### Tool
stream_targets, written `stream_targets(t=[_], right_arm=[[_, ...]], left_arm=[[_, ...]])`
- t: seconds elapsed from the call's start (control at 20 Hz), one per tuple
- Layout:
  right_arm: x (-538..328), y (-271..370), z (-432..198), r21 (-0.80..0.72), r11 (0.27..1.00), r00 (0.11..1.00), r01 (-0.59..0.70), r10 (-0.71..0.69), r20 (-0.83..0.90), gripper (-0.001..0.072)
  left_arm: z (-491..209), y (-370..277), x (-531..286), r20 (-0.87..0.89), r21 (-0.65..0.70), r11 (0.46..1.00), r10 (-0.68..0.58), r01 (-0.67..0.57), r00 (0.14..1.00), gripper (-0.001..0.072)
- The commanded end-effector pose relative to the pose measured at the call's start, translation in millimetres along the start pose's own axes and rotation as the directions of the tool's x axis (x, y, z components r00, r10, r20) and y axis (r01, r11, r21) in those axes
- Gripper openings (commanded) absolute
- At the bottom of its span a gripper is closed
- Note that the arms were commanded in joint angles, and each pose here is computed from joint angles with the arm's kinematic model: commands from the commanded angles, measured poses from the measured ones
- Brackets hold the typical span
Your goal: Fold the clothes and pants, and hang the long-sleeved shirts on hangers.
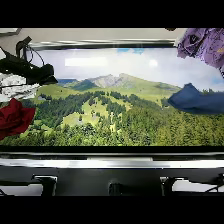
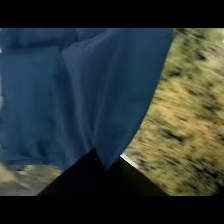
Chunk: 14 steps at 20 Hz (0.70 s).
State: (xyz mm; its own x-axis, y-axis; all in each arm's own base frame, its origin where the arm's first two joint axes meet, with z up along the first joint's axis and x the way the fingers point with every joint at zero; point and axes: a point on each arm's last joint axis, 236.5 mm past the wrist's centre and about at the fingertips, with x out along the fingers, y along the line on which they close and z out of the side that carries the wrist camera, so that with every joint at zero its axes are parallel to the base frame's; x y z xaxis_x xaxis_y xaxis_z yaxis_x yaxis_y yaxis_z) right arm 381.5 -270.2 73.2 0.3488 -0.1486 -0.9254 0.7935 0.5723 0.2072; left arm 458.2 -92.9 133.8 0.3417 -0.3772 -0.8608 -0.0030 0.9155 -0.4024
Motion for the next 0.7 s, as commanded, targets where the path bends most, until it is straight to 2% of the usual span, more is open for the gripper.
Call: stream_targets(t=[0.0,0.35,0.65], right_arm=[[11,-86,-45,0.127,0.984,0.991,0.129,-0.123,-0.054,0.0036],[24,-135,-148,0.178,0.959,0.968,0.221,-0.194,-0.160,0.0037],[16,-161,-175,0.177,0.932,0.941,0.317,-0.286,-0.180,0.0038]], left_arm=[[-1,0,0,-0.006,0.000,1.000,0.001,-0.001,1.000,0.0022],[-1,0,0,-0.006,-0.001,1.000,0.000,0.000,1.000,0.0022],[-1,0,0,-0.006,0.000,1.000,0.001,-0.001,1.000,0.0022]])
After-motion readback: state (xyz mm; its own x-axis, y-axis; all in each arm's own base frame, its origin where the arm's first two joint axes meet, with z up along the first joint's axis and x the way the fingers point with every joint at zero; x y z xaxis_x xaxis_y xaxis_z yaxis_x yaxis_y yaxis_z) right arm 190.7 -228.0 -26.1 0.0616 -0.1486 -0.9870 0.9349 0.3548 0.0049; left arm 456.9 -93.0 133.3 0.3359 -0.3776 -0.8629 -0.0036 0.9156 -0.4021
